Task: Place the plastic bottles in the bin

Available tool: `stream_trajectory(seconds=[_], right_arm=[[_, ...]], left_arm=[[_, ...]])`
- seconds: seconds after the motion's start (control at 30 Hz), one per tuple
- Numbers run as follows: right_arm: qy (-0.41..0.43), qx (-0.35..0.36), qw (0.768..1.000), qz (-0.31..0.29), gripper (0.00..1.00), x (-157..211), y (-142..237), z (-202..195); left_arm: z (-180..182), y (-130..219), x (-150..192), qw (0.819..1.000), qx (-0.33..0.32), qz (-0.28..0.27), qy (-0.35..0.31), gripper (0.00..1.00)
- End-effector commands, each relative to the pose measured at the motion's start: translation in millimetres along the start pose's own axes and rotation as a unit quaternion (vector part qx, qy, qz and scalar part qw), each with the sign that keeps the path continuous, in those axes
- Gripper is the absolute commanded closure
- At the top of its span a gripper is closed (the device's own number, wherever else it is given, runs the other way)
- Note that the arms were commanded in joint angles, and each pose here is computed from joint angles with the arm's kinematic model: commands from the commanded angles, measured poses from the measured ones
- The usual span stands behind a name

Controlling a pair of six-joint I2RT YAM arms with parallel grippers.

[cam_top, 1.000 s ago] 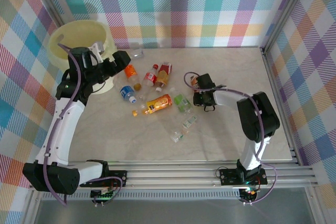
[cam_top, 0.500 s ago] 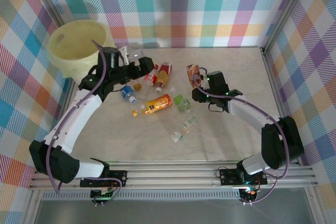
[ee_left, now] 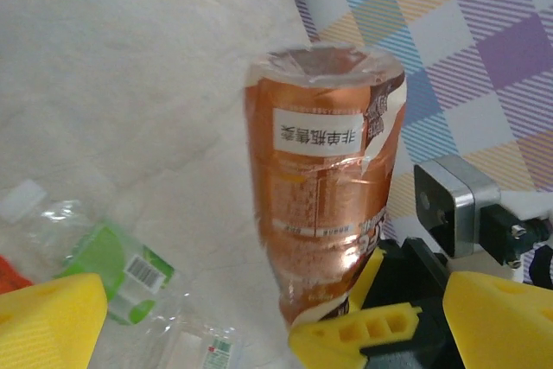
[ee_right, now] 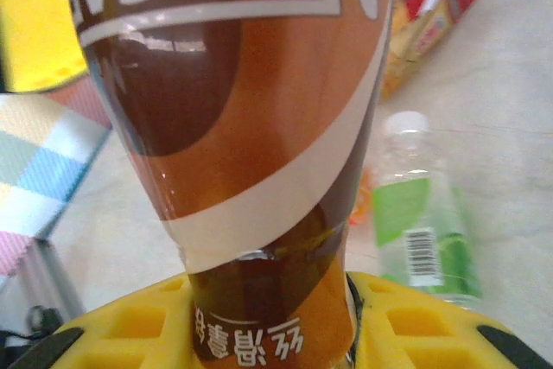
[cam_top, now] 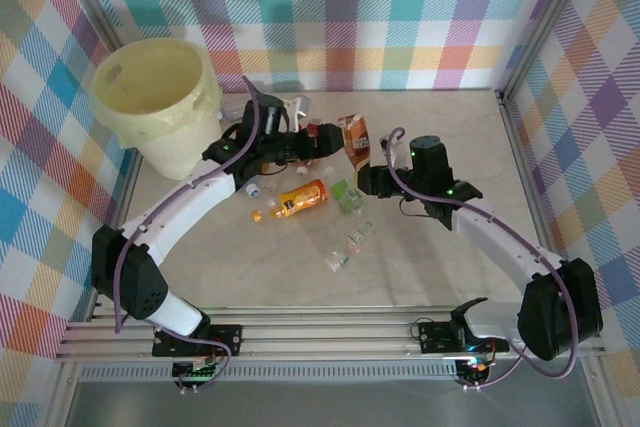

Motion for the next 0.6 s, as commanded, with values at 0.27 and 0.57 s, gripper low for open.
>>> stream_trajectory(seconds=[0.27, 0.57], right_arm=[[-0.022, -0.156, 0.987, -0.030, 0.94, -17, -6, 38], [-0.017, -0.192, 0.980, -0.039, 0.93, -23, -8, 48]], left_arm=[[-26, -13, -6, 0.996, 0.091, 0.002, -0.021, 0.00], [-24, -16, -8, 0.995, 0.102, -0.009, -0.008, 0.15]])
Point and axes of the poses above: each hand's point on the last joint's axis, 136 mm out from that joint toward the fingers, its own y axis back along the fingers, its own z axis along the line the jaws close on, x = y × z, the point moved 6 cm from there along y, back along the fingers, and after that the axes turned 15 degrees about y, right-handed, at the moved point
